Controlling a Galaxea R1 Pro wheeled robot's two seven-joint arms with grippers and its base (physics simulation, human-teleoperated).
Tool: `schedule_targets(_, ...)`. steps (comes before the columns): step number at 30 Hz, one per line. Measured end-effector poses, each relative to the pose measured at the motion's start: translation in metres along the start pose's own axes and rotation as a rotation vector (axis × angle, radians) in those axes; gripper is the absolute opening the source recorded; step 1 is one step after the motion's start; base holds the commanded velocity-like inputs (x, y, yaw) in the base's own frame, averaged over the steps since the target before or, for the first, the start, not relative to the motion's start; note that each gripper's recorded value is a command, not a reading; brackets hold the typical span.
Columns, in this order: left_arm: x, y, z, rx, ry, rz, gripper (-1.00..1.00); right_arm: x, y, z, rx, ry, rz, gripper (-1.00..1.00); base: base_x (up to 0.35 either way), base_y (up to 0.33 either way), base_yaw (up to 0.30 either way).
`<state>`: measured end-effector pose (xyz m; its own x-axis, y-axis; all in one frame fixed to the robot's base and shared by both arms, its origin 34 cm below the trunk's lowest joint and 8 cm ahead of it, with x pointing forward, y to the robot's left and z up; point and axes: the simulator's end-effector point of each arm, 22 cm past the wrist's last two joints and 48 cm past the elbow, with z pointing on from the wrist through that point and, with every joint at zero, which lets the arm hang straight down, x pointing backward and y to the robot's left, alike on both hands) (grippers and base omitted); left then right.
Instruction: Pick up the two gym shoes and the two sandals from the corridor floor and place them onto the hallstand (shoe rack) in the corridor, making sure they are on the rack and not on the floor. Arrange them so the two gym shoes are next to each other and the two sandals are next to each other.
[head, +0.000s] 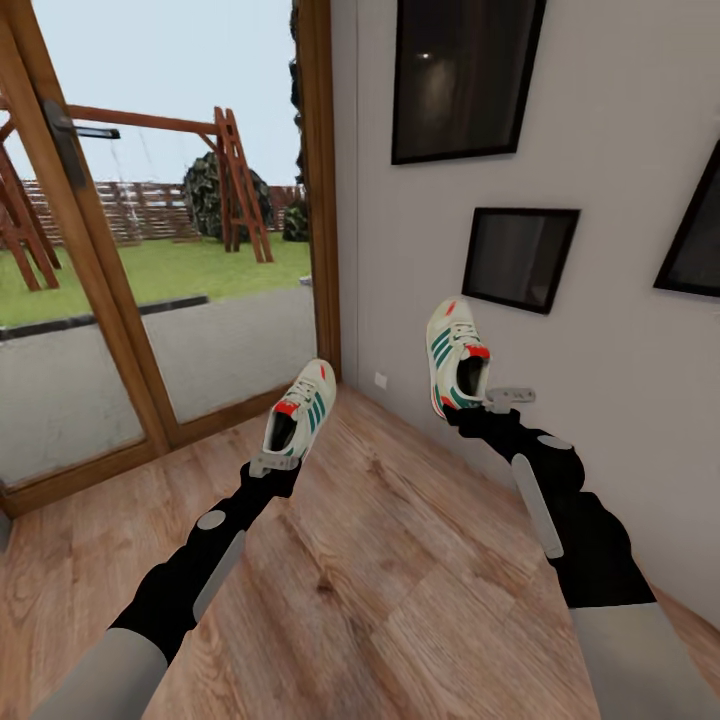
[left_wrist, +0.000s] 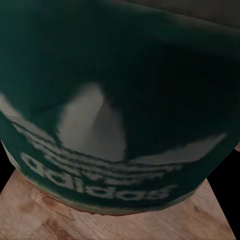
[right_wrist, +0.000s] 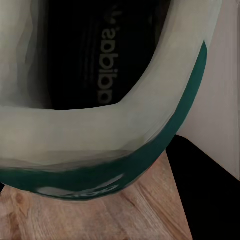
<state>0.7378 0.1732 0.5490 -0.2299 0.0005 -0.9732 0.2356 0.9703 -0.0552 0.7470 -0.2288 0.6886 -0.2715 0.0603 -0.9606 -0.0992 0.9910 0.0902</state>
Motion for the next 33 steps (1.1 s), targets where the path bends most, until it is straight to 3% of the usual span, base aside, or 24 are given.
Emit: schedule_targets(33,-0.075,-0.007,-0.027,0.001,-0.115,0.029,-1.00,-0.070,0.010,-0.046,-0.007,-0.119,-0.014,-1.00,0.000,0.000,0.000)
